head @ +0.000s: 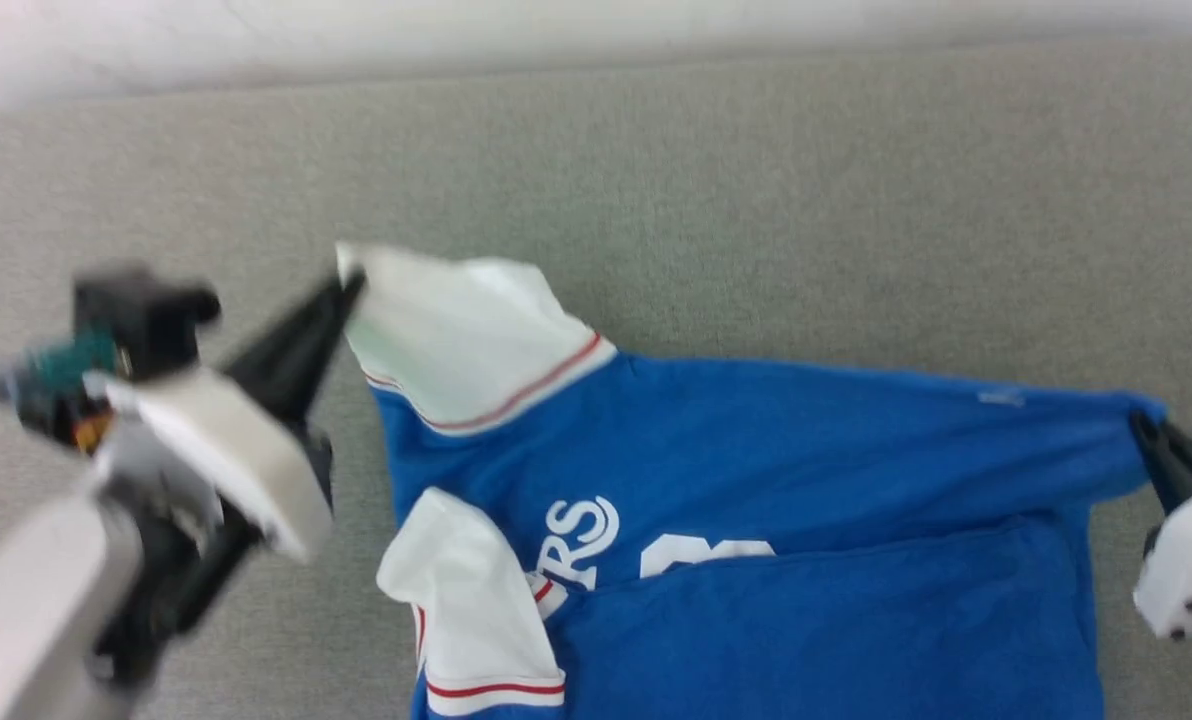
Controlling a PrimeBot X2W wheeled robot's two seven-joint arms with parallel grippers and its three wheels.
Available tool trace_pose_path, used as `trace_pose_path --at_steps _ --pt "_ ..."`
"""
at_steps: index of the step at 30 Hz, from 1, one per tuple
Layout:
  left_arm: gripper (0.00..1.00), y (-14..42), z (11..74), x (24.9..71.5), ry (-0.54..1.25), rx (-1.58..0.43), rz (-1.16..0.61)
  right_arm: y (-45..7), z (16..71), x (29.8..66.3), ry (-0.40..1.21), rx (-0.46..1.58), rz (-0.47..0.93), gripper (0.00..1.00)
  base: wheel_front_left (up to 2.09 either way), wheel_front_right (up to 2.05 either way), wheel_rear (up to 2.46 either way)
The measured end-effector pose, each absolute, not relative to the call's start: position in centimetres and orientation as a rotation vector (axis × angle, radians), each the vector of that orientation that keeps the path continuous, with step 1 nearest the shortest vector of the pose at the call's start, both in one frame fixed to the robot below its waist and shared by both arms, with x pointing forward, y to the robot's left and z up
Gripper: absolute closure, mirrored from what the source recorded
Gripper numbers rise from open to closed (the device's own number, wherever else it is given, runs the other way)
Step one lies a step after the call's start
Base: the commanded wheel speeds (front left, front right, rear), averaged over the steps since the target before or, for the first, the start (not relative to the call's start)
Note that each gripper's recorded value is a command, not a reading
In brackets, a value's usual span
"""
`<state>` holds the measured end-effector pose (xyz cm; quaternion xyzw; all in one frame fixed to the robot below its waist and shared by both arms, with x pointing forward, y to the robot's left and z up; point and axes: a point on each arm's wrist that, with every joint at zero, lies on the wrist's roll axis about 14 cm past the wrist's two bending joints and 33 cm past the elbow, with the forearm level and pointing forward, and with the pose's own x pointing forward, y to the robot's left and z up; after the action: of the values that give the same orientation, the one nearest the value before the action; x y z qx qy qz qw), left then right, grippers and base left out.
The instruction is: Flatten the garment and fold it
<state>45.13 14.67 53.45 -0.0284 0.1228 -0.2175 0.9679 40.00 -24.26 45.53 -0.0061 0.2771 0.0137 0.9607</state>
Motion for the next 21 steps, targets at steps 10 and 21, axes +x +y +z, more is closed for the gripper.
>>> trace_pose_path --at_steps 10,21 --pt "1.00 15.5 50.7 36.5 0.392 -0.146 -0.390 -24.2 44.9 35.8 0.581 0.058 -0.002 1.00 0.00 0.00 0.00" --pt "1.00 16.3 47.2 30.5 0.583 -0.252 -0.334 -24.0 42.9 32.4 0.649 0.087 -0.015 1.00 0.00 0.00 0.00"
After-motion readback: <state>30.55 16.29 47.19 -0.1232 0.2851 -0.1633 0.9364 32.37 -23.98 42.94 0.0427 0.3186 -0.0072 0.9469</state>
